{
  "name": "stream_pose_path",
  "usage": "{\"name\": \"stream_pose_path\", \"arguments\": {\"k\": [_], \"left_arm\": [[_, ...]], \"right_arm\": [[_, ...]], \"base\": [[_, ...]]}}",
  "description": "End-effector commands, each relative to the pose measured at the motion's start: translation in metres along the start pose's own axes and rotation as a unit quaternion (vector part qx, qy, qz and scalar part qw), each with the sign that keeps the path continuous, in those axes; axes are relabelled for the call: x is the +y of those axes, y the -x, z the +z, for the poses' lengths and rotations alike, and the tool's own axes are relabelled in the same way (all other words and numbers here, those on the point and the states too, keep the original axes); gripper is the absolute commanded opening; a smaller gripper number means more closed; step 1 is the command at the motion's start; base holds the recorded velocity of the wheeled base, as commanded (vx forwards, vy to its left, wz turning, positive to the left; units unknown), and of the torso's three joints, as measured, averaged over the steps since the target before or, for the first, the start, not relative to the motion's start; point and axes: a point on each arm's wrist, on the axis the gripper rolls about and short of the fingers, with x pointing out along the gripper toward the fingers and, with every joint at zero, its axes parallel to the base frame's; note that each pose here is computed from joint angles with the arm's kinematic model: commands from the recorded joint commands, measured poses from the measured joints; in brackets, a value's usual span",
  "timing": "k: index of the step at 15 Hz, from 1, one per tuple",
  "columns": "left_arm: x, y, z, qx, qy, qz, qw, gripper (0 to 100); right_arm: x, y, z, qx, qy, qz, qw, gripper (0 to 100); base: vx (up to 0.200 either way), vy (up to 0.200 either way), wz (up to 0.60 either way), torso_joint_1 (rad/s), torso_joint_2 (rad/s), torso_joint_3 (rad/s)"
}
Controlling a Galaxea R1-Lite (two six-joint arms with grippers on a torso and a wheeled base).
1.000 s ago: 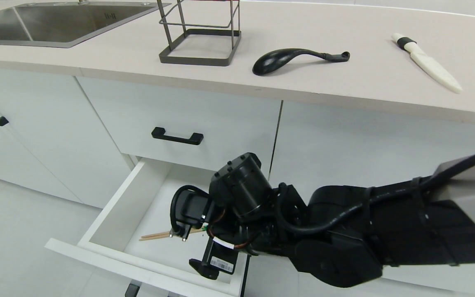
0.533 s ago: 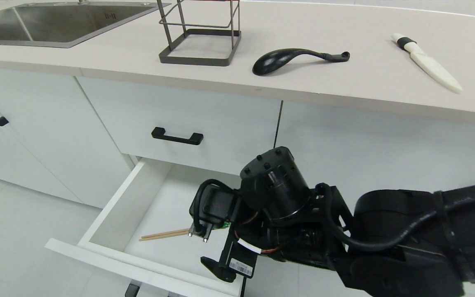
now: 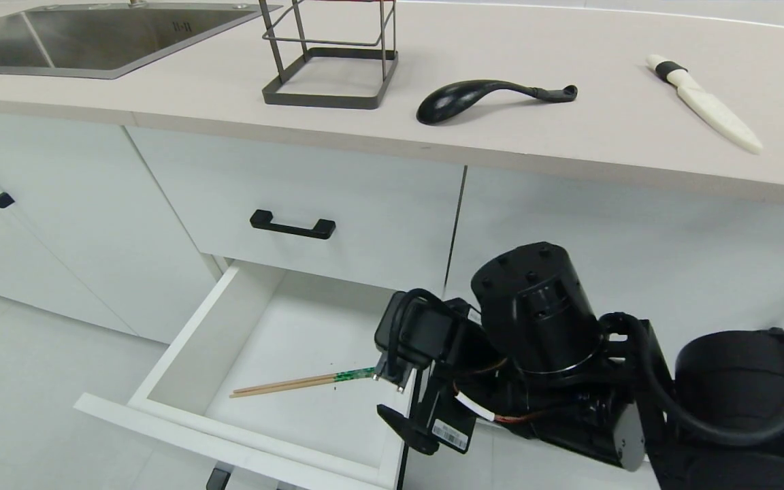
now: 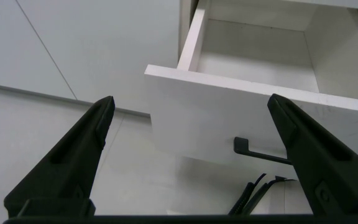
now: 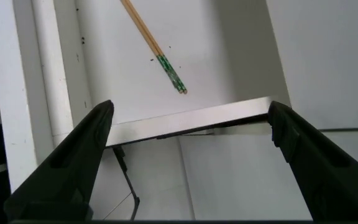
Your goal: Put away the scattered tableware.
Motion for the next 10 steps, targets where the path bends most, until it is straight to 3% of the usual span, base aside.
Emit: {"name": "stream_pose_path", "arguments": {"k": [1,6,10], "left_arm": [[0.0,0.0,0.0,0.001,0.0,0.0,1.0,100],[0.0,0.0,0.0,0.001,0.0,0.0,1.0,100],[0.0,0.0,0.0,0.0,0.0,0.0,1.0,100]], "right_arm": [[0.002,0.012,-0.013,-0.006,-0.002,-0.005,1.0,100],[0.012,0.027,-0.041,-0.008,-0.002,-0.014,1.0,100],[0.013,0.033,-0.046,-0.002,-0.001,-0.021,1.0,100]], "base": [[0.0,0.0,0.0,0.0,0.0,0.0],[0.0,0.0,0.0,0.0,0.0,0.0],[0.0,0.0,0.0,0.071,-0.07,-0.013]]}}
